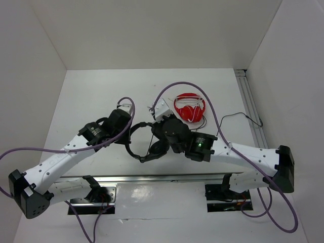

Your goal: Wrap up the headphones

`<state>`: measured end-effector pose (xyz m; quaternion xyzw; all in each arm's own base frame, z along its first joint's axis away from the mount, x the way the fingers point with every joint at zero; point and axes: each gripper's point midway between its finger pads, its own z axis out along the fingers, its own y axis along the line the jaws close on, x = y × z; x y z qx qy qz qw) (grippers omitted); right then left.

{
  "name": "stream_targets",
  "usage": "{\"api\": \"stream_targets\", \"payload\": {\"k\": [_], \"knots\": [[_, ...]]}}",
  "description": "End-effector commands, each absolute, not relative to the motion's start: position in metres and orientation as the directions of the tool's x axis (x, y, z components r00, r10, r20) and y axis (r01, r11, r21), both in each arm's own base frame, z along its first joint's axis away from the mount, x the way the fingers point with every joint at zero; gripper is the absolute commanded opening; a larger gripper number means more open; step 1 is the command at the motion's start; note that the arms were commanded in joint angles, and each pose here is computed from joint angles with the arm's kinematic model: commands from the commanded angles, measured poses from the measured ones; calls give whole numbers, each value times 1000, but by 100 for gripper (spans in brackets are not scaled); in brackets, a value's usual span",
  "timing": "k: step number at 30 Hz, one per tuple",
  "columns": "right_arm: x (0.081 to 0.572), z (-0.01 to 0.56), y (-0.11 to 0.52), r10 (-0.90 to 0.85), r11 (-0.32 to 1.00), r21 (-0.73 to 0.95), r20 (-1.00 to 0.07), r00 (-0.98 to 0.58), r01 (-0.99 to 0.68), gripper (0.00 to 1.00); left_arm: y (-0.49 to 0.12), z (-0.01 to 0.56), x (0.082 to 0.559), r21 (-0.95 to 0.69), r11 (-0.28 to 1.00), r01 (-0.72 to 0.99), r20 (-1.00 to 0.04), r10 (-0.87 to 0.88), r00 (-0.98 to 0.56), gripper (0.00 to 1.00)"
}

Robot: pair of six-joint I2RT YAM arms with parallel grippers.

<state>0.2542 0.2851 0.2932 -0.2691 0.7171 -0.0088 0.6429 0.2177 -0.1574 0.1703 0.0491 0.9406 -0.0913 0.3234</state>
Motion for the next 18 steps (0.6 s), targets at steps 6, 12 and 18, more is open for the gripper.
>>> {"api": "stream_targets", "payload": {"k": [6,12,18], "knots": [[300,317,265,-232,929,-214,-973,-21,-303,25,-166,176,200,-151,944,294,-609,146,-780,0],[329,311,264,-147,916,-118,-988,-49,-383,27,-182,179,187,-190,898,396,-597,215,-773,0],[338,291,278,-99,889,-40,-989,-107,-456,25,-180,189,187,-162,900,404,-620,225,-752,0]]}}
